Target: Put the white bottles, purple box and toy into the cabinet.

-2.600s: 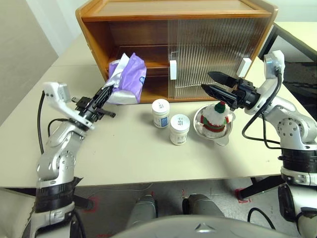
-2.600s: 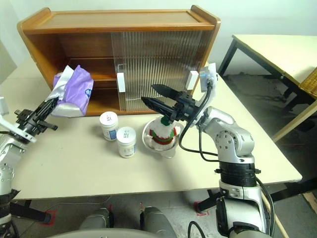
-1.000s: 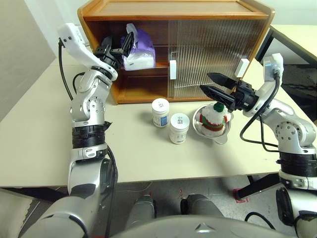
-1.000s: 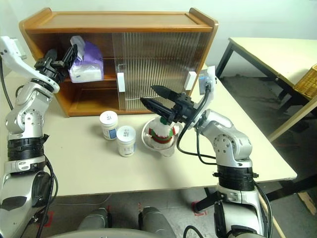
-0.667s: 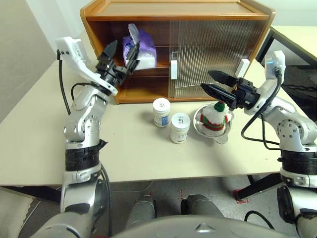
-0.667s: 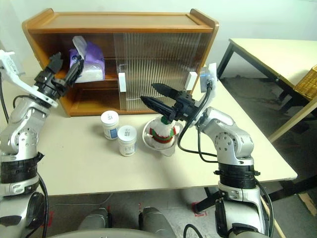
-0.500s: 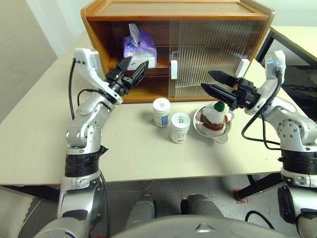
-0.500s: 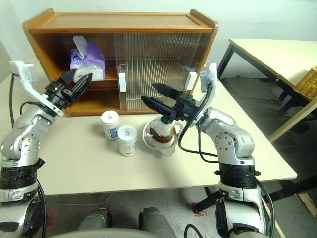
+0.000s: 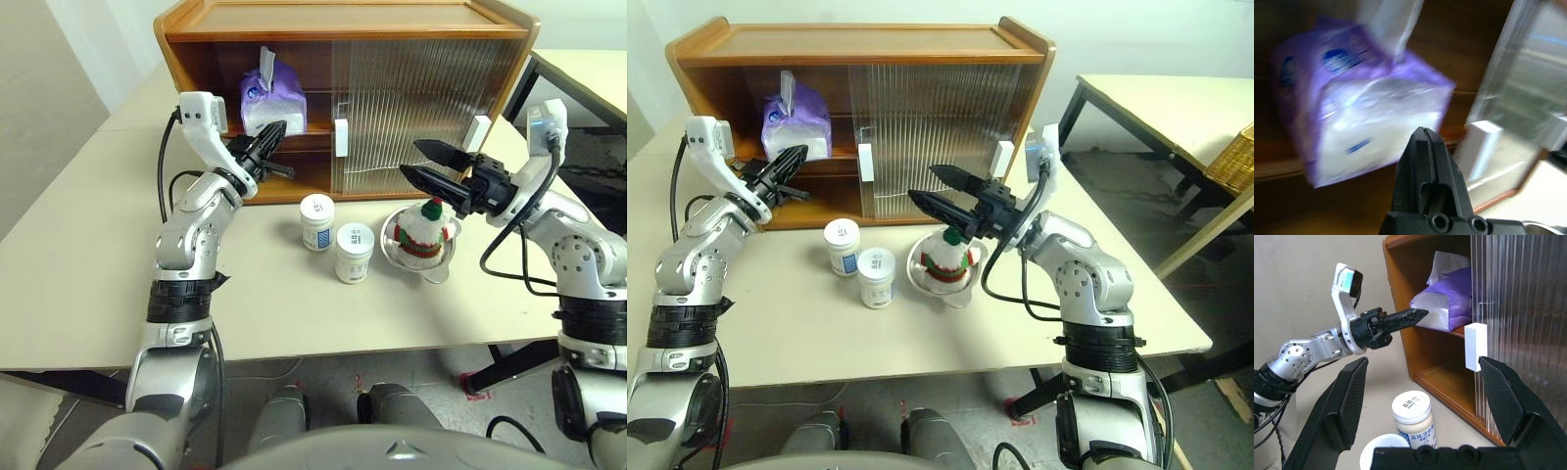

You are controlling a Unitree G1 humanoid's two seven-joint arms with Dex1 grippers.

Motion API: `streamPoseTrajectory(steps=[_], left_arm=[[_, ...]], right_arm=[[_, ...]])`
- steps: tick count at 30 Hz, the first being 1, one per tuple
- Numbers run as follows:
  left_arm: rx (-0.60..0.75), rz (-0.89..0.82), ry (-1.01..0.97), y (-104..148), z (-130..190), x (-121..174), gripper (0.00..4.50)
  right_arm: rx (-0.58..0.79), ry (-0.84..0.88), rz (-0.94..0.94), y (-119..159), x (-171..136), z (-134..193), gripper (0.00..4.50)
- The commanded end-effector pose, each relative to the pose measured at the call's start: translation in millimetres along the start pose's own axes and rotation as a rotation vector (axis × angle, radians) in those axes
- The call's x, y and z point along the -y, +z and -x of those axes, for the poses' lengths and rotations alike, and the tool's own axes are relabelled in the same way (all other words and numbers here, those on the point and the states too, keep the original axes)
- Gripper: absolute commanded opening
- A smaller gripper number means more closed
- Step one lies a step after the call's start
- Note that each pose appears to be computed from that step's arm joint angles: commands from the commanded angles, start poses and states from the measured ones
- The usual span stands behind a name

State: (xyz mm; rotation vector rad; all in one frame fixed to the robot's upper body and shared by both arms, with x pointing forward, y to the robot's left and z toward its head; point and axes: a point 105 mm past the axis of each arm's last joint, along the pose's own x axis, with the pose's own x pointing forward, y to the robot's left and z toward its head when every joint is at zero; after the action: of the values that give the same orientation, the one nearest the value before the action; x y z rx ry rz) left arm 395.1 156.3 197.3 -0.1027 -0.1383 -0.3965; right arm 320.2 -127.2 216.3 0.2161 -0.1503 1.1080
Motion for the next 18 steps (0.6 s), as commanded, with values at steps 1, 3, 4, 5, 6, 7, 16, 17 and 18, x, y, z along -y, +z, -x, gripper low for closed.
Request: streamPoseTrajectory(steps=[1, 3, 4, 5, 6, 7, 16, 17, 18], left_arm=[[-0.014, -0.032, 0.058, -3, -3, -9, 0.01], [-0.021, -0.040, 0.087, -5, -4, -14, 0.01], [-0.022, -0.044, 0.100, -5, -4, -17, 0.01], [-0.019, -0.049, 0.116, -5, -5, -19, 0.01], [-0.017, -0.052, 0.126, -5, -6, -21, 0.01], [-0.013, -0.051, 0.130, -5, -8, -22, 0.01], [0.017, -0.060, 0.174, -7, -25, -27, 0.01], [0.018, -0.060, 0.176, -8, -26, -28, 0.01], [0.018, -0.060, 0.178, -9, -27, -28, 0.01]], right_arm=[[0.002, -0.011, 0.014, 3, 0, 3, 4.50], [0.002, -0.012, 0.014, 3, 0, 3, 4.50], [0.003, -0.012, 0.014, 3, -1, 3, 4.50], [0.002, -0.013, 0.013, 3, -1, 3, 4.50], [0.002, -0.014, 0.013, 3, -1, 3, 4.50], [0.002, -0.014, 0.013, 3, -1, 3, 4.50], [0.005, -0.019, 0.013, 3, 0, 3, 4.50], [0.006, -0.019, 0.013, 3, 0, 3, 4.50], [0.006, -0.020, 0.013, 3, 0, 3, 4.50]])
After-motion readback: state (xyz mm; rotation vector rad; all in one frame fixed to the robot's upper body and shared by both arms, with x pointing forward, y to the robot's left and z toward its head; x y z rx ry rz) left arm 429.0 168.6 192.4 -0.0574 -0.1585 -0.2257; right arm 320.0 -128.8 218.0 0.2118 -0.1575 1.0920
